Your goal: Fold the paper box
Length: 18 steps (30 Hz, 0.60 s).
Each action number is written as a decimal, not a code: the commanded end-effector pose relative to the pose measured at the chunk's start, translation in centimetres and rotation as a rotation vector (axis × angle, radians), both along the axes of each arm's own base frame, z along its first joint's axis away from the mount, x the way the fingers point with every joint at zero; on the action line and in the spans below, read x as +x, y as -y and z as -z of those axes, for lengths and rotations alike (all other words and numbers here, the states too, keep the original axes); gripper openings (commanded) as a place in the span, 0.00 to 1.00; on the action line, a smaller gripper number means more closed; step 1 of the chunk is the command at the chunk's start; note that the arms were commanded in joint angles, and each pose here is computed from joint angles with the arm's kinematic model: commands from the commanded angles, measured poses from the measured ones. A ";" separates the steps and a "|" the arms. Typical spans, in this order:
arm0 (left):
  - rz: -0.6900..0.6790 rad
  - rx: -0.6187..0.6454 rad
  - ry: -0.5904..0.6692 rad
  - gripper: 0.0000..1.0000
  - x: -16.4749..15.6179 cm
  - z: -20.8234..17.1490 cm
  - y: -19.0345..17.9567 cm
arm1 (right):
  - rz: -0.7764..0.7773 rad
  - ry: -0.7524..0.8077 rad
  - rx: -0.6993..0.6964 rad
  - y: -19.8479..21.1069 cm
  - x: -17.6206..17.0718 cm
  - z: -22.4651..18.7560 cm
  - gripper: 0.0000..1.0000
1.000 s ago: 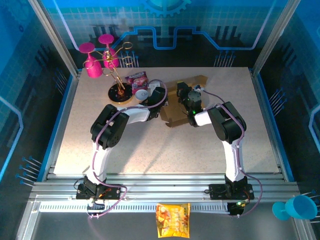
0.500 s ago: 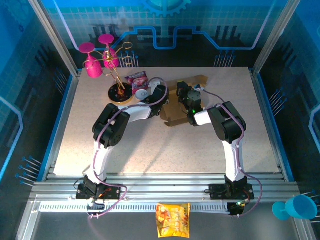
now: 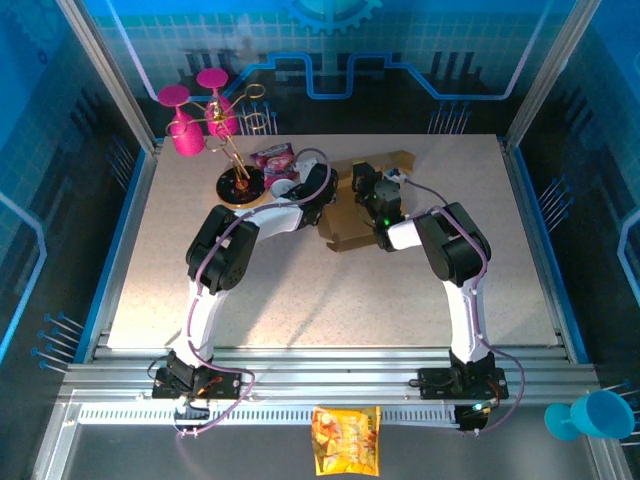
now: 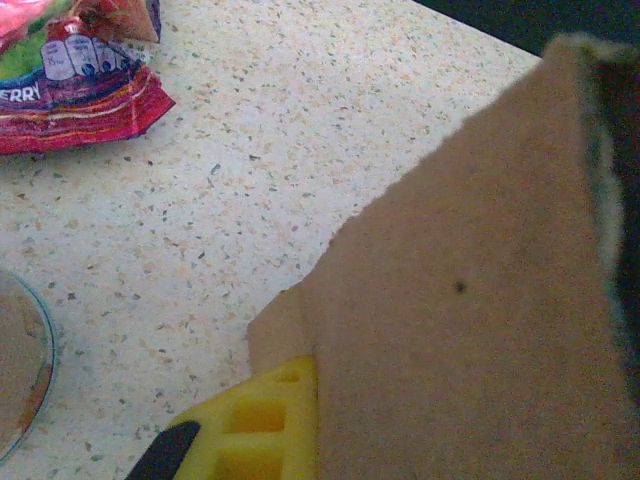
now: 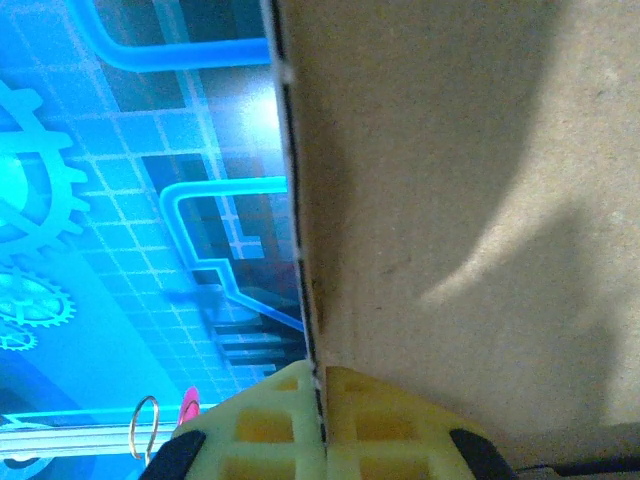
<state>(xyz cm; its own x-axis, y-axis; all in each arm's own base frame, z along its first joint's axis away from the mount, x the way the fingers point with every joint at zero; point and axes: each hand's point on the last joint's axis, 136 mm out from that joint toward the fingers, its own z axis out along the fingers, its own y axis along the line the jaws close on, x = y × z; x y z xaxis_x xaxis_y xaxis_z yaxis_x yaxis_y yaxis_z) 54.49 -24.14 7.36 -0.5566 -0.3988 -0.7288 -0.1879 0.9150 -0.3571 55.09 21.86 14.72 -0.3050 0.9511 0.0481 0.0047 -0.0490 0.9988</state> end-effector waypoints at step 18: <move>0.072 0.019 -0.079 0.00 -2.8 -3.2 -1.3 | -0.074 -0.235 -0.195 4.5 -5.9 -4.7 0.76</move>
<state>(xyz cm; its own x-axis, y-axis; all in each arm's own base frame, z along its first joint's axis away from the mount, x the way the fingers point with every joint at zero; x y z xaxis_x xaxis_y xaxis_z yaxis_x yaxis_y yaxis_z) 53.02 -23.22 7.95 -0.6094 -0.3628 -0.7050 -0.1824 0.9295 -0.3207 50.96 19.97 16.48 -0.3655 0.9307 0.0116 0.1967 0.0651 0.9783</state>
